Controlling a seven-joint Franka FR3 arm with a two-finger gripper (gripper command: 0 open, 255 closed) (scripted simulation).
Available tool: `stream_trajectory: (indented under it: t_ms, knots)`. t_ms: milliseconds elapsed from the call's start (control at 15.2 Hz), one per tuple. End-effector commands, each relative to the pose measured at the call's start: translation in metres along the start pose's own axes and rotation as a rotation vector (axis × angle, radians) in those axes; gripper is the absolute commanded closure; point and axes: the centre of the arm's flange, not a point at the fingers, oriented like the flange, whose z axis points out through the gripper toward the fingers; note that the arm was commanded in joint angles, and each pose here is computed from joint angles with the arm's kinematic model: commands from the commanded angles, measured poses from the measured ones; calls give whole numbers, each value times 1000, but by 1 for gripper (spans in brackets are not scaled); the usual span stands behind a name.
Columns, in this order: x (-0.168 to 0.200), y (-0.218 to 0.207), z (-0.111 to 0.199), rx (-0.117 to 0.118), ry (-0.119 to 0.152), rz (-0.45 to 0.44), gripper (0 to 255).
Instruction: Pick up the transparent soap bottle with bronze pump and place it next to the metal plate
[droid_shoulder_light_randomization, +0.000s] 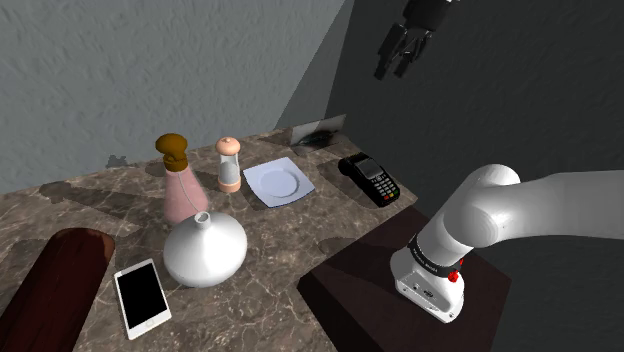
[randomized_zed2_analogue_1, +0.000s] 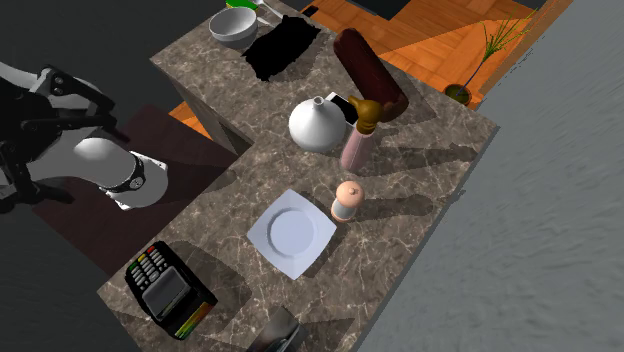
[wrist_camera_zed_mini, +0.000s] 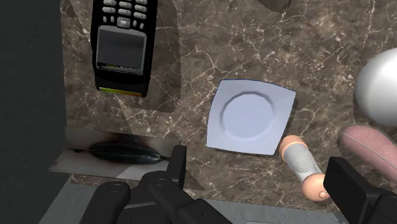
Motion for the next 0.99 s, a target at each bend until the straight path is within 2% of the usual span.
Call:
stream_trajectory:
  t_ms: [0, 924]
  knots:
    - [0, 0, 0, 0, 0, 0, 0]
    - [56, -166, 73, -32, -20, 32, 0]
